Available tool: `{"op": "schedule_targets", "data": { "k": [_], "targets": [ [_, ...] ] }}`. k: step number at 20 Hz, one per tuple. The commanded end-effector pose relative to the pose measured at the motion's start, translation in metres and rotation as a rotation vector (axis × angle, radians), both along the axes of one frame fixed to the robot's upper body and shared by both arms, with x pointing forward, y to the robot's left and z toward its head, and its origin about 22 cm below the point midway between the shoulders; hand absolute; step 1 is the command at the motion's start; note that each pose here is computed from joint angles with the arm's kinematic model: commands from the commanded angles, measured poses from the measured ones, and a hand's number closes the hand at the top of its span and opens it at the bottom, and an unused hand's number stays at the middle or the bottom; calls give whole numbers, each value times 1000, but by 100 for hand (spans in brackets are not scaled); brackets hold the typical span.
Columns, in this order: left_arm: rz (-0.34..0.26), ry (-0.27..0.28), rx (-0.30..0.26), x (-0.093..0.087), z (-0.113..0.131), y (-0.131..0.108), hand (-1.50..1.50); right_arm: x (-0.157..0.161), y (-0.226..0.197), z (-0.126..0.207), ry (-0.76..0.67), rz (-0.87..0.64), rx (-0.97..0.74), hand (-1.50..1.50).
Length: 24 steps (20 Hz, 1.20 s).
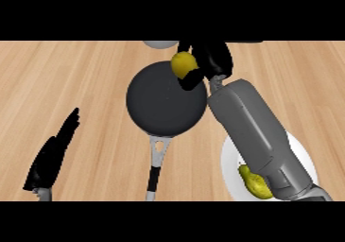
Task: Pick the lemon from the plate and place it in the pan
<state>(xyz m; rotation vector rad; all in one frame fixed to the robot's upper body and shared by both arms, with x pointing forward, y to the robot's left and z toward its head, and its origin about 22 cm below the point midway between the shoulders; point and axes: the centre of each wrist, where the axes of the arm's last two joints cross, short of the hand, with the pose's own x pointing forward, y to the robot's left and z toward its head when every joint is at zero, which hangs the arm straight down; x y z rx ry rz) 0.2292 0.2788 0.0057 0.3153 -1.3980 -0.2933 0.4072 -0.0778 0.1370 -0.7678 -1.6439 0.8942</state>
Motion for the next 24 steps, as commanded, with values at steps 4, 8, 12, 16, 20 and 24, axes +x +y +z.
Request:
{"op": "schedule_targets", "data": {
  "k": [4,8,12,16,20,24],
  "targets": [
    [-30,-18,0,8,8,-21,0,24,21,-23,121,19,-14,150],
    [-52,-16,9,6,11,-5,0,19,24,-51,169,7,-136,150],
    [-82,-45,-7,20,16,-24,0,24,11,-58,363,24,19,150],
    [-114,-38,-9,29,14,-32,0,24,0,-71,500,-56,208,-150],
    [-107,-59,2,37,25,-28,0,26,-1,-64,402,-33,393,-150],
    [-115,-27,-15,32,16,-29,0,25,-5,-69,233,-53,514,-150]
  ]
}}
